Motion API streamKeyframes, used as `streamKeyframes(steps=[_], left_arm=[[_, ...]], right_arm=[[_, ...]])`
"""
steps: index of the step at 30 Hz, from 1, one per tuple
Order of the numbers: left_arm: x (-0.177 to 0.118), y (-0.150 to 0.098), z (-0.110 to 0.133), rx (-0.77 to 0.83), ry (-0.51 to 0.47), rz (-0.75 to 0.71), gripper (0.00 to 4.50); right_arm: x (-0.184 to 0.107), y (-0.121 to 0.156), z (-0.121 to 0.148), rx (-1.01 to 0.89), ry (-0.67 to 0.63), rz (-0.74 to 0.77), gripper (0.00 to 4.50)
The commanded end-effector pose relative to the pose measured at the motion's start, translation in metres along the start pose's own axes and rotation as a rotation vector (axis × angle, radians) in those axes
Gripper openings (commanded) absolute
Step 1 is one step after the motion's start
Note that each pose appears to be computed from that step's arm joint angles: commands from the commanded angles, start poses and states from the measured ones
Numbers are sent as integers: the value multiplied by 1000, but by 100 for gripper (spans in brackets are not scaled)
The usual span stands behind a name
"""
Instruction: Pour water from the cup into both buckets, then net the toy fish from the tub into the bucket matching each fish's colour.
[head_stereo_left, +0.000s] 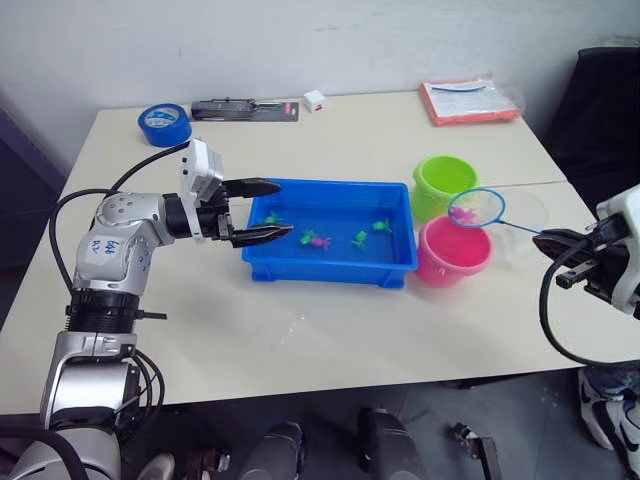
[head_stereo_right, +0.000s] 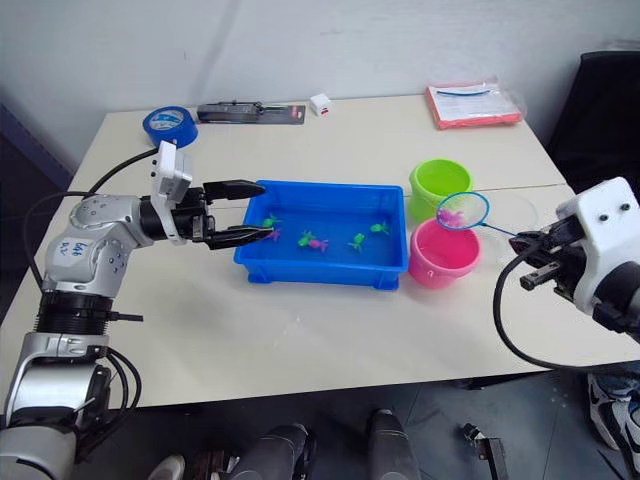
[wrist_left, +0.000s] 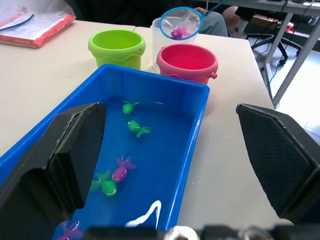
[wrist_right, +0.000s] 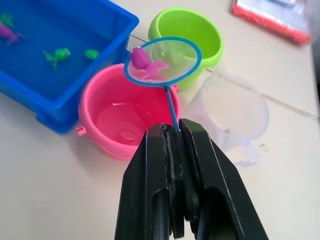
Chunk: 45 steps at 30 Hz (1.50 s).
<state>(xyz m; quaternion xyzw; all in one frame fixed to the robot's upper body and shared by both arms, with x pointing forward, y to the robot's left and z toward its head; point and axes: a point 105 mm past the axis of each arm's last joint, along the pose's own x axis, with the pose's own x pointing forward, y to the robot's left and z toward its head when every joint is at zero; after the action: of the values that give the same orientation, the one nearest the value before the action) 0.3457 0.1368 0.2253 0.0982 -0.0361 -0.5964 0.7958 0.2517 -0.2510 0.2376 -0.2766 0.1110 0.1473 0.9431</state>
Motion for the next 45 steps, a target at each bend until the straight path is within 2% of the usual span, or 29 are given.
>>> streamKeyframes(steps=[1,8,17,23,32,45], left_arm=[[0,0,8,31,-12,-6,450],[1,-2,6,25,-16,-7,450],[0,-4,2,16,-19,-3,450],[1,-6,0,9,-25,-5,450],[3,-9,-1,2,-36,-12,450],[1,-16,3,13,-61,-30,450]], right_arm=[[-4,0,10,-180,-11,-31,79],[-3,5,2,-429,59,-30,79],[4,20,12,-828,22,-24,79],[3,13,9,-1018,42,-74,79],[0,7,3,-1181,47,-132,79],[2,33,-20,-1381,-8,-138,79]])
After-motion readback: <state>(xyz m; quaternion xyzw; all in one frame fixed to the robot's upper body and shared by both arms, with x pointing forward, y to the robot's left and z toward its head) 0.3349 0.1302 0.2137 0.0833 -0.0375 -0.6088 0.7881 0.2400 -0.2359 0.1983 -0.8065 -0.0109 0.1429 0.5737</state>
